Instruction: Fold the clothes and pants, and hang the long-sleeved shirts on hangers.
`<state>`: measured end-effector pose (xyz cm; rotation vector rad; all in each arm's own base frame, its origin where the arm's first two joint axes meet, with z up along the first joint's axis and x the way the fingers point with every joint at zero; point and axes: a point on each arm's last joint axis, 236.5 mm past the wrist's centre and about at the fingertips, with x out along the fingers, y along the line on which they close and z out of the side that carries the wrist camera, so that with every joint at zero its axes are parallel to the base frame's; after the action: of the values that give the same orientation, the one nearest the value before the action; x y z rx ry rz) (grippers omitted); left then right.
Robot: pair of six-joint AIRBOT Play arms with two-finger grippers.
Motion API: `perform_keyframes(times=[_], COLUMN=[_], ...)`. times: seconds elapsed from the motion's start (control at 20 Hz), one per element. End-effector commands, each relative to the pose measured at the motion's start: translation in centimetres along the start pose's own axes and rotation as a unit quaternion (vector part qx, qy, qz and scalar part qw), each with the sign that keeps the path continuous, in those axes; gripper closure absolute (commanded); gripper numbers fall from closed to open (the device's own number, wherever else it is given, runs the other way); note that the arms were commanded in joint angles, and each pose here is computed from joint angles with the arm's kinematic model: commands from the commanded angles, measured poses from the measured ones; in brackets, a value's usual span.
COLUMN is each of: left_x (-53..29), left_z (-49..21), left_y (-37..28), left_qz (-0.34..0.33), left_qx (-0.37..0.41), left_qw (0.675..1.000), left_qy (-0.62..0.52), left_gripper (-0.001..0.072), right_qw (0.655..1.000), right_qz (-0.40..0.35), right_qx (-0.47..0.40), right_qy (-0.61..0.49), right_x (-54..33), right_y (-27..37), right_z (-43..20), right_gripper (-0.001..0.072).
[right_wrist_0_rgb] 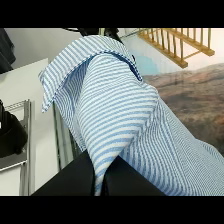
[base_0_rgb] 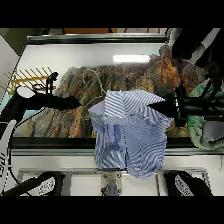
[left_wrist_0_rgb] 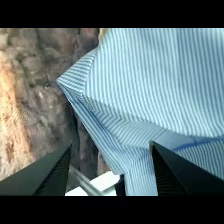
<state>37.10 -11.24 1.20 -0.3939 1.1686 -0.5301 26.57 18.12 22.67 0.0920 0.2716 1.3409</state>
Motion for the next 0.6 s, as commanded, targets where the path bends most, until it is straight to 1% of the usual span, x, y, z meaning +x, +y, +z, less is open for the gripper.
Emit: perform_keyframes(times=[0.0,0.15,0.35,0.45,0.55], left_x=[-0.3,-1.3,-0.8,0.0,1.0], left_z=[0.2,-2.9,-7.4,-9.3,-10.6], left_y=[1.6,3.5,2.4,0.7,-1.6], left_qz=[0.000,0.016,0.013,-0.004,-0.041], left_qx=[-0.078,-0.133,-0.133,-0.128,-0.133], left_qw=[0.994,0.984,0.985,0.986,0.985], left_qy=[-0.077,-0.119,-0.110,-0.103,-0.106], left_gripper=[0.0207,0.0208,0.0208,0.0207,0.0207], right_qw=[0.999,0.998,0.997,0.996,0.995], right_qz=[-0.026,-0.056,-0.070,-0.082,-0.089], right_qx=[0.001,0.001,0.002,0.002,0.002], right_qy=[-0.022,-0.031,-0.033,-0.036,-0.038], right_x=[-0.1,-0.2,-0.3,-0.4,-0.5], right_y=[-1.1,-2.5,-3.2,-3.8,-4.1], right_z=[1.1,1.5,1.6,1.8,1.9], right_gripper=[0.0705,0.0704,0.0704,0.0704,0.0704])
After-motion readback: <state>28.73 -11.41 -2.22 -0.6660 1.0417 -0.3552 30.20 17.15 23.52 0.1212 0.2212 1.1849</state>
